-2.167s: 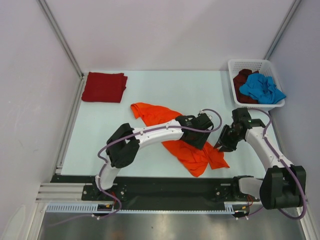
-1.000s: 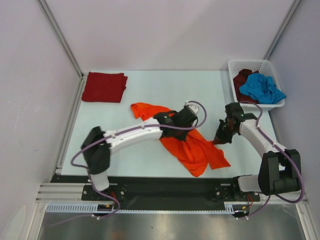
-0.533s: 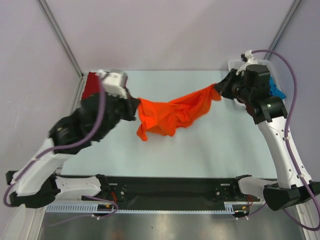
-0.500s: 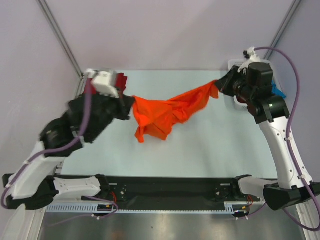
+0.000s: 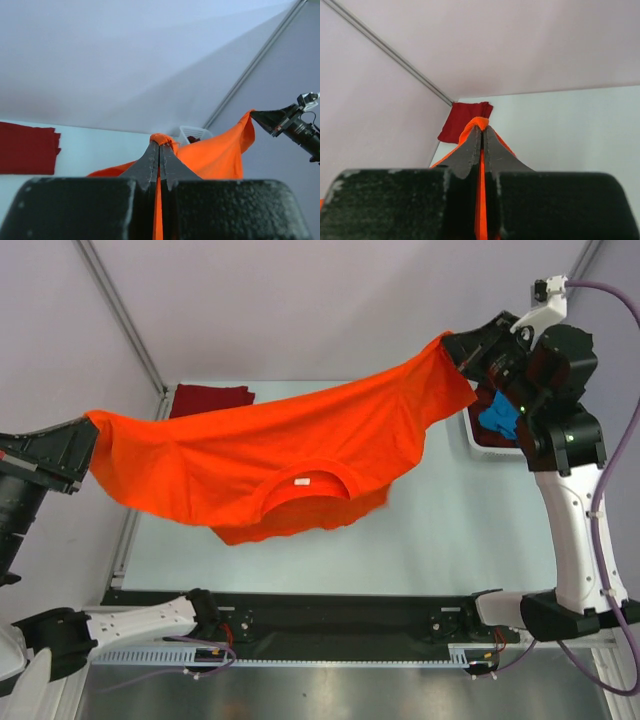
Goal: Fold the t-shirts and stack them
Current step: Flatten the tshirt out
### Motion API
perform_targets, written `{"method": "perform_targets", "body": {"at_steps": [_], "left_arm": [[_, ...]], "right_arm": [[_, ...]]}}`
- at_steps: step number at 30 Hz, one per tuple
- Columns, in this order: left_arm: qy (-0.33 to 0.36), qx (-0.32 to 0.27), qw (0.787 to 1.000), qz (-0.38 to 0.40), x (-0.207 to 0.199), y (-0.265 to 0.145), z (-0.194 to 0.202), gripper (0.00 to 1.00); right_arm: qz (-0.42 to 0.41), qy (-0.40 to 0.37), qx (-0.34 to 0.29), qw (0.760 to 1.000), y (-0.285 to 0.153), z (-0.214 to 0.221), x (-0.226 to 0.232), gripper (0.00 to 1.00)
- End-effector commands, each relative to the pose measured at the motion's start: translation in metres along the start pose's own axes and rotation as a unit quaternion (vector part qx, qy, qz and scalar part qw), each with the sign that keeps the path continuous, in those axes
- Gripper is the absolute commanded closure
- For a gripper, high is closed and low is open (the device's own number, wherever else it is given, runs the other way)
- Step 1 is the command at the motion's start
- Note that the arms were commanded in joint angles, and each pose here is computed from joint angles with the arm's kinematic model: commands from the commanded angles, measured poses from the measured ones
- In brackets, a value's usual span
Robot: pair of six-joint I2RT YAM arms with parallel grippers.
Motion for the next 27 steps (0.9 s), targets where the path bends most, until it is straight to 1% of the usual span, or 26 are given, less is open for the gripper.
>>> {"method": "perform_targets", "body": {"at_steps": [1,5,6,7,10,12,13,14,15,16,17,18,19,20,21,22,23,24,25,26,27], "left_arm": [[0.038,0.008,0.999,-0.033,0.014,-0.001,0.004,1.00],[0.043,-0.001,0.999,-0.029,0.010,0.003,-0.005,1.00],[0.045,-0.006,0.999,-0.028,0.007,0.006,-0.010,1.00],[0.049,-0.014,0.998,-0.030,0.007,0.006,-0.015,1.00],[0.056,-0.024,0.998,-0.035,0.008,0.008,-0.021,1.00],[0.059,-0.016,0.998,-0.034,0.006,0.011,-0.015,1.00],[0.055,-0.008,0.998,-0.034,0.004,0.013,-0.008,1.00],[0.059,0.007,0.998,-0.032,0.002,0.016,0.002,1.00],[0.074,0.035,0.996,-0.026,-0.005,0.024,0.026,1.00],[0.069,0.055,0.996,-0.020,-0.011,0.029,0.043,1.00],[0.090,0.097,0.991,-0.022,-0.017,0.039,0.080,1.00],[0.093,0.122,0.988,-0.014,-0.024,0.045,0.102,1.00],[0.090,0.154,0.984,0.014,-0.038,0.049,0.127,1.00],[0.100,0.187,0.977,0.026,-0.049,0.058,0.156,1.00],[0.111,0.223,0.968,0.040,-0.058,0.066,0.195,1.00],[0.104,0.256,0.956,0.097,-0.080,0.066,0.223,1.00],[0.105,0.276,0.948,0.123,-0.090,0.067,0.244,1.00],[0.117,0.319,0.930,0.141,-0.096,0.067,0.288,1.00],[0.097,0.309,0.930,0.174,-0.114,0.075,0.297,1.00],[0.086,0.331,0.913,0.221,-0.131,0.068,0.314,1.00],[0.090,0.359,0.898,0.236,-0.140,0.070,0.344,1.00]], "right_arm": [[-0.008,0.025,-0.002,1.000,0.034,0.005,-0.008,1.00],[-0.024,0.047,0.002,0.999,0.072,0.020,-0.009,1.00],[-0.042,0.054,0.000,0.998,0.078,0.018,-0.002,1.00],[-0.042,0.065,0.019,0.997,0.096,0.033,-0.007,1.00],[-0.068,0.081,0.031,0.994,0.112,0.034,0.008,1.00],[-0.059,0.083,0.043,0.994,0.122,0.042,0.002,1.00],[-0.056,0.083,0.038,0.994,0.122,0.034,0.003,1.00],[-0.044,0.086,0.049,0.994,0.129,0.040,-0.007,1.00],[-0.025,0.089,0.065,0.994,0.129,0.046,-0.017,1.00],[-0.011,0.089,0.072,0.993,0.130,0.049,-0.027,1.00],[0.019,0.093,0.090,0.991,0.131,0.057,-0.047,1.00],[0.034,0.095,0.103,0.990,0.132,0.063,-0.060,1.00],[0.050,0.088,0.117,0.988,0.132,0.068,-0.073,1.00],[0.074,0.086,0.125,0.986,0.130,0.070,-0.092,1.00],[0.107,0.089,0.155,0.978,0.130,0.086,-0.115,1.00],[0.119,0.068,0.171,0.976,0.128,0.091,-0.129,1.00],[0.136,0.057,0.182,0.972,0.129,0.098,-0.143,1.00],[0.160,0.047,0.204,0.965,0.129,0.112,-0.163,1.00],[0.173,0.030,0.217,0.960,0.130,0.121,-0.176,0.98],[0.186,0.006,0.227,0.956,0.130,0.127,-0.189,0.98],[0.193,-0.003,0.237,0.952,0.132,0.134,-0.198,0.97]]}}
Point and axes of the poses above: each gripper's point midway between its finger pads, its own y axis out along the fingers, its own x axis along the line the jaws close on, z = x × y, the point moved 1 cm from there along -y, back along the fingers, and after that the axes turned 5 degrees about y, right-handed, at the moved point
